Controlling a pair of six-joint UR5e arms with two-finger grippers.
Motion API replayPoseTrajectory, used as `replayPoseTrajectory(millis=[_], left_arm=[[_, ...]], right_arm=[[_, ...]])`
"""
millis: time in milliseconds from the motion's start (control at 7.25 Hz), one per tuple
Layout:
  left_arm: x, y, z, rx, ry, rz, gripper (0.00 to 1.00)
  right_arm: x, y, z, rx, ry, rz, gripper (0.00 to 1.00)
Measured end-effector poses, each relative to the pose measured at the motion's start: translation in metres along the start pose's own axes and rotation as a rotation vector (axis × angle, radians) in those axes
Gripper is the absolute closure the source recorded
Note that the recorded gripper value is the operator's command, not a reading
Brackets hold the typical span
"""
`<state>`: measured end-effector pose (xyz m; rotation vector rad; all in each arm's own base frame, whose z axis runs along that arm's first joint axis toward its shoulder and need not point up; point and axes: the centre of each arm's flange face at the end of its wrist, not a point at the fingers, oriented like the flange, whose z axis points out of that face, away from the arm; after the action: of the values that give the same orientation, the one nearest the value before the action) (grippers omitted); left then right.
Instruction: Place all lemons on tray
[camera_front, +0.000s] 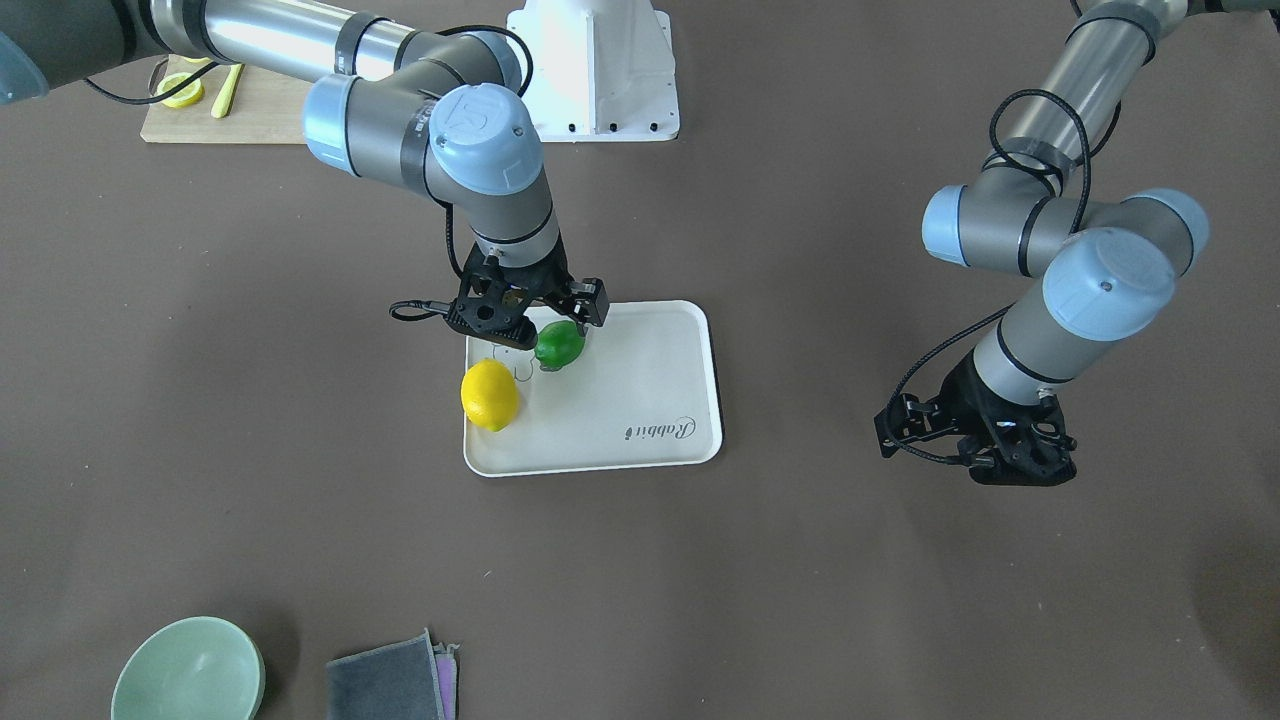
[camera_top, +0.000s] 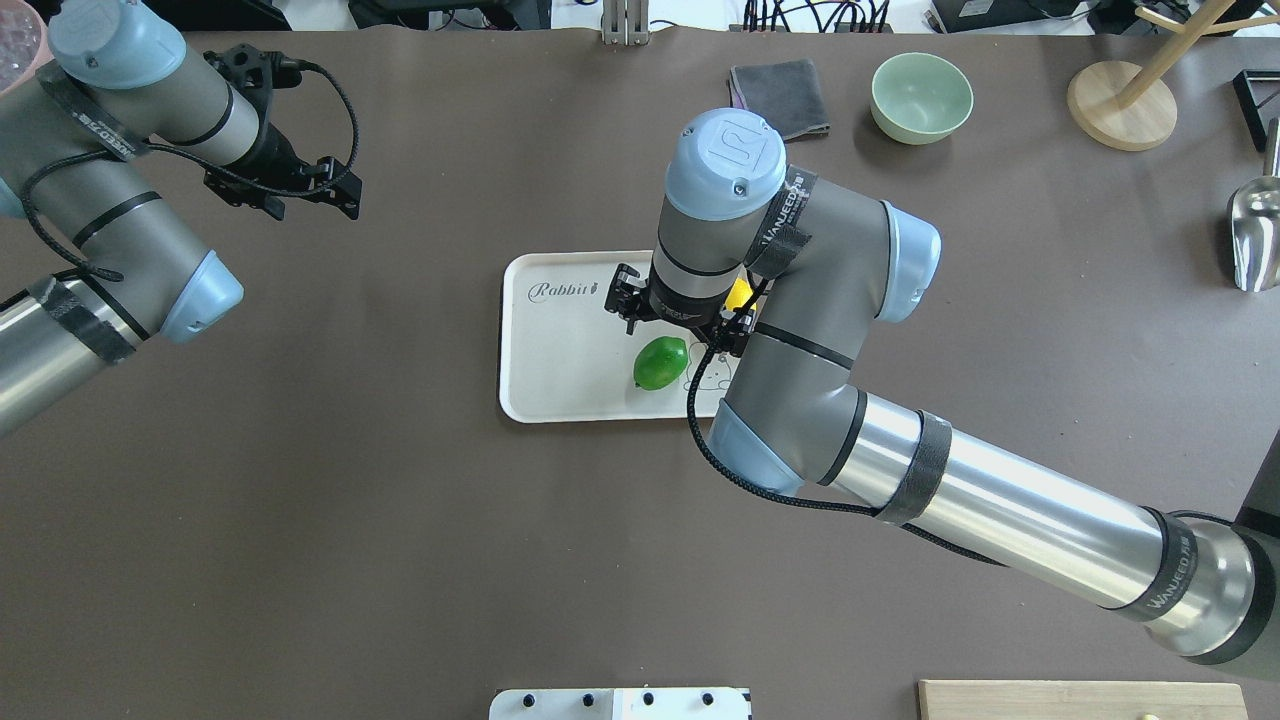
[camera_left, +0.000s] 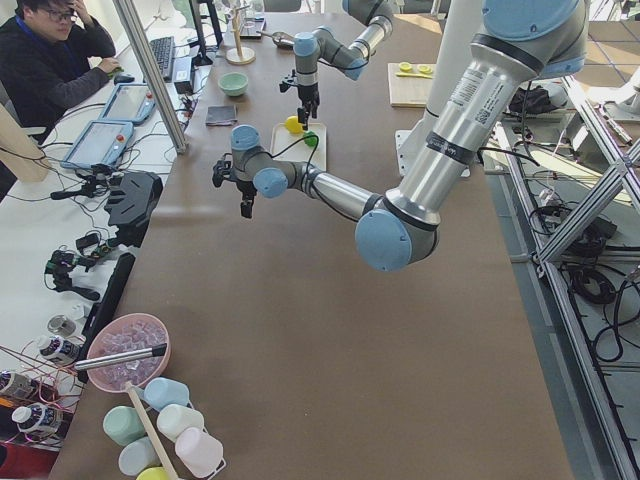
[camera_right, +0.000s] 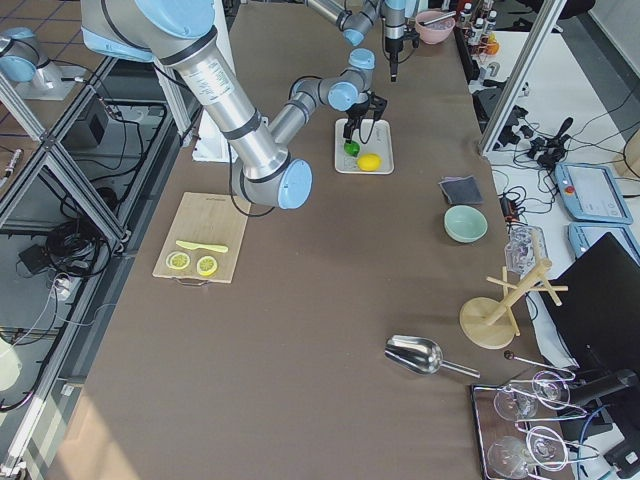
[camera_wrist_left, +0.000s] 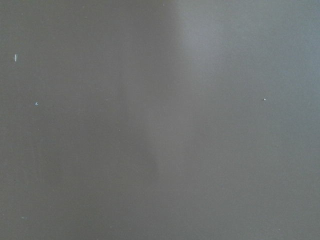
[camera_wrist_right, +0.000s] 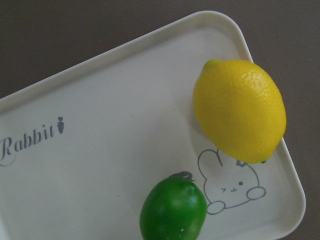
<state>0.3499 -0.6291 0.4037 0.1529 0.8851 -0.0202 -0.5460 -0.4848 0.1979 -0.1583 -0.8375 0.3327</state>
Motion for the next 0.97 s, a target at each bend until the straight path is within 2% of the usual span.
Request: replayPoseTrajectory(millis=[276, 552, 966], left_arm=[[-0.009, -0.002, -0.004, -0.002, 0.003, -0.004, 0.03], [-0.047, -0.009, -0.018, -0.018, 0.01, 0.012, 0.03], [-0.203, 0.005, -0.048, -0.053, -0.013, 0.133, 0.03]], right_arm=[[0.014, -0.026, -0.007, -0.001, 0.006, 0.026, 0.0], [0.044, -0.067, -0.019, -0.026, 0.012, 0.018, 0.0], [0.152, -0.134, -0.045, -0.03, 0.019, -0.098, 0.0]])
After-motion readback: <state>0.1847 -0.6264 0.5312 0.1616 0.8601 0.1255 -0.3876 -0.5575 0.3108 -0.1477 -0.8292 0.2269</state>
